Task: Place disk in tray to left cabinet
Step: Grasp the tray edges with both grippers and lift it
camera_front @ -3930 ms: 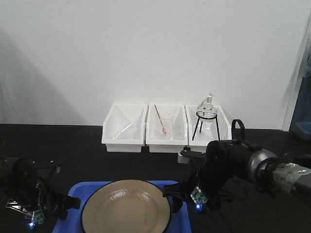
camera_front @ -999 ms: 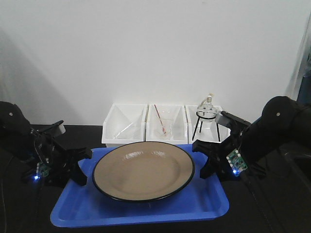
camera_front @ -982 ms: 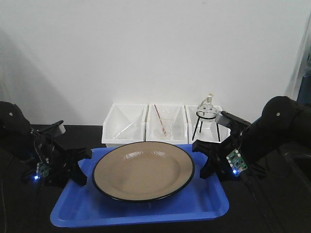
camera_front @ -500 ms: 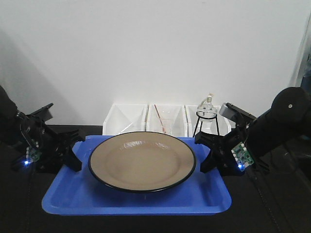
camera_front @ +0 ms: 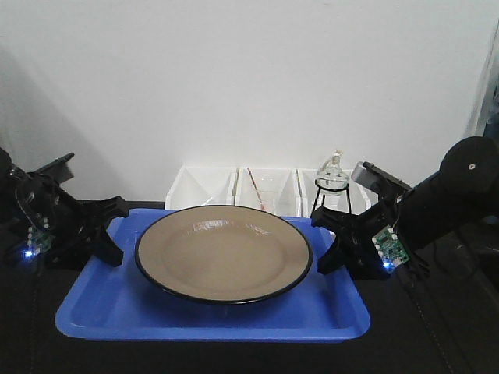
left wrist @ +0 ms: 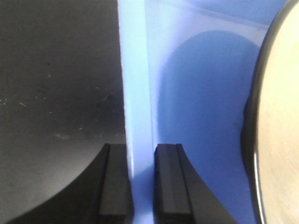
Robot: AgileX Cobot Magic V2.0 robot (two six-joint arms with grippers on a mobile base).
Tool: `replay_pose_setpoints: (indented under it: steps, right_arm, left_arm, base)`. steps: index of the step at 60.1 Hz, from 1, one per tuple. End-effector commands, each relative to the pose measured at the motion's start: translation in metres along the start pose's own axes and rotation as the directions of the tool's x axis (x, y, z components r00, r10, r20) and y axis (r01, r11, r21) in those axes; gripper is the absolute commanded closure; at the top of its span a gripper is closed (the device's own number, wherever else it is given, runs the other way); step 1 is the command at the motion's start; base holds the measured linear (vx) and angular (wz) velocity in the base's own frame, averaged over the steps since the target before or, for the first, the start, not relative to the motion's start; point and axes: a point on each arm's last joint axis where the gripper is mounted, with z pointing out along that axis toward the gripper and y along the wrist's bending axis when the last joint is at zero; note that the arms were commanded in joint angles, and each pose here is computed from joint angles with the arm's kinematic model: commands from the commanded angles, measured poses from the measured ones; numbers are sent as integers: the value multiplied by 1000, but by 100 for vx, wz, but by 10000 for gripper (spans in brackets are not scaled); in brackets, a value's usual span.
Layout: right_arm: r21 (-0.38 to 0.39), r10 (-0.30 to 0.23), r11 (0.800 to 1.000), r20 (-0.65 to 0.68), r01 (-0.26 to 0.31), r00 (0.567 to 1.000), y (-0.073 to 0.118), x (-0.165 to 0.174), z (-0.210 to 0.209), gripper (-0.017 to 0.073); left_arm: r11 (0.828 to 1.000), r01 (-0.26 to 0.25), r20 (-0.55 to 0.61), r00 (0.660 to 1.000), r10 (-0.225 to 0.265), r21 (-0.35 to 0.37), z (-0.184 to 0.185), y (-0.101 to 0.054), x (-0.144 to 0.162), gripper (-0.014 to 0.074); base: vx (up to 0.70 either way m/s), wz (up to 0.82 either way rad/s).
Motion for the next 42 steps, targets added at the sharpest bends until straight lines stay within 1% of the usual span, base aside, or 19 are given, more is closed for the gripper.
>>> replay_pose_setpoints:
  steps: [1, 13, 21, 24, 29, 42]
  right_arm:
    - [-242, 47, 970, 101, -21, 994, 44, 1, -39, 561]
    - [-247, 41, 969, 89, -18, 995, 45, 3, -41, 561]
    - [-256, 41, 967, 110, -11, 993, 48, 3, -46, 561]
    - [-254, 35, 967, 122, -3, 992, 48, 3, -48, 561]
    - [-254, 12, 967, 148, 27, 989, 50, 2, -51, 561]
    - [-253, 9, 967, 147, 29, 989, 50, 3, -52, 561]
  left_arm:
    - [969, 3, 79, 997, -24, 247, -36, -47, 6, 594]
    - [969, -1, 73, 997, -17, 248, -39, -48, 9, 594]
    - [969, -1, 67, 998, -16, 248, -39, -48, 9, 594]
    - [969, -1, 68, 998, -17, 248, -39, -48, 9, 594]
    - [969, -2, 68, 998, -16, 248, -39, -48, 9, 594]
    - [969, -2, 51, 999, -11, 247, -38, -48, 11, 594]
  base:
    - [0, 0]
    - [0, 0]
    - [0, 0]
    - [0, 0]
    - [0, 0]
    - [0, 0]
